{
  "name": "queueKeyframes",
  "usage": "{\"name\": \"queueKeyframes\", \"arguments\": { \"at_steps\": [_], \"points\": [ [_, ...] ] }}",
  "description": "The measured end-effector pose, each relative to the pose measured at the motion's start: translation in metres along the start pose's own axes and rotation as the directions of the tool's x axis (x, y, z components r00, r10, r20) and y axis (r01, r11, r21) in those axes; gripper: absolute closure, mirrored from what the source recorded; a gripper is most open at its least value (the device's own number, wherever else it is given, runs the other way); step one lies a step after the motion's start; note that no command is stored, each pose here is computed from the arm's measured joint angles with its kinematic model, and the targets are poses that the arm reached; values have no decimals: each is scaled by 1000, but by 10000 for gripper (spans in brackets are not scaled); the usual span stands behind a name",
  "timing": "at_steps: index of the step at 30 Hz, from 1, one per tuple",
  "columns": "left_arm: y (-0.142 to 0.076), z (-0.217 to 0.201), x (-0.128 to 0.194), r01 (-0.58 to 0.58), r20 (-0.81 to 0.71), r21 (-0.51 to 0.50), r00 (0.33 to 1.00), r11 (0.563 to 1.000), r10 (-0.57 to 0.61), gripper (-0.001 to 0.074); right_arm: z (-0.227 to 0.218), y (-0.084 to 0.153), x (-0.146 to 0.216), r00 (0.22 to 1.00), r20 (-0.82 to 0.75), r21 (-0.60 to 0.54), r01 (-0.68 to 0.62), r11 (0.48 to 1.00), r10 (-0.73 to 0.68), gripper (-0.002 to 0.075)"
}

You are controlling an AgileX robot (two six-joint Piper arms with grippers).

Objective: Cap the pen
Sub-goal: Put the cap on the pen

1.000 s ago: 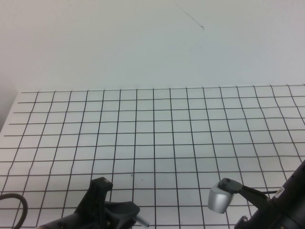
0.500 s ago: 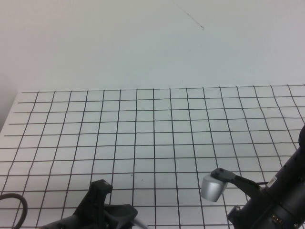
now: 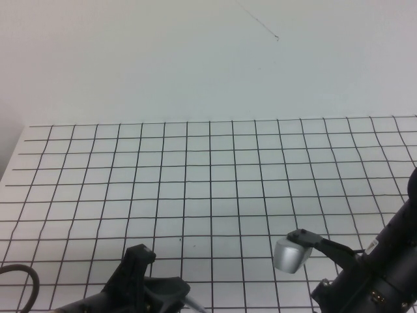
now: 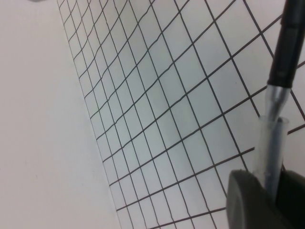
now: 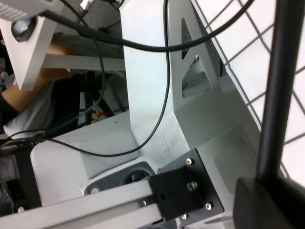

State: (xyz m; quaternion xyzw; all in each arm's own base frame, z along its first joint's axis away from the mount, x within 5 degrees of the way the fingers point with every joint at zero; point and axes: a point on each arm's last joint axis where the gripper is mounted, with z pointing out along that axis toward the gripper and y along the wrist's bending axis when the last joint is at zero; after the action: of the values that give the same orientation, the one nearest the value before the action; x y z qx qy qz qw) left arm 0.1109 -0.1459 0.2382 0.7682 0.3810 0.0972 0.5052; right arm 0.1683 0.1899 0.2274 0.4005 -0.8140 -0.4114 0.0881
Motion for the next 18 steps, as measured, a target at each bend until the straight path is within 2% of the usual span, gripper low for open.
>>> {"name": "queueKeyframes", "arguments": {
  "at_steps": [8, 18],
  "points": [
    [0, 0, -2, -24, 11, 1, 1000, 1000, 24, 656, -1, -4, -12, 1000, -3, -1, -15, 1000, 15, 729],
    [-8, 0, -11, -83, 45, 57, 996, 995, 80, 658, 2, -8, -14, 999, -40, -27, -31, 999, 30, 729]
  ]
}}
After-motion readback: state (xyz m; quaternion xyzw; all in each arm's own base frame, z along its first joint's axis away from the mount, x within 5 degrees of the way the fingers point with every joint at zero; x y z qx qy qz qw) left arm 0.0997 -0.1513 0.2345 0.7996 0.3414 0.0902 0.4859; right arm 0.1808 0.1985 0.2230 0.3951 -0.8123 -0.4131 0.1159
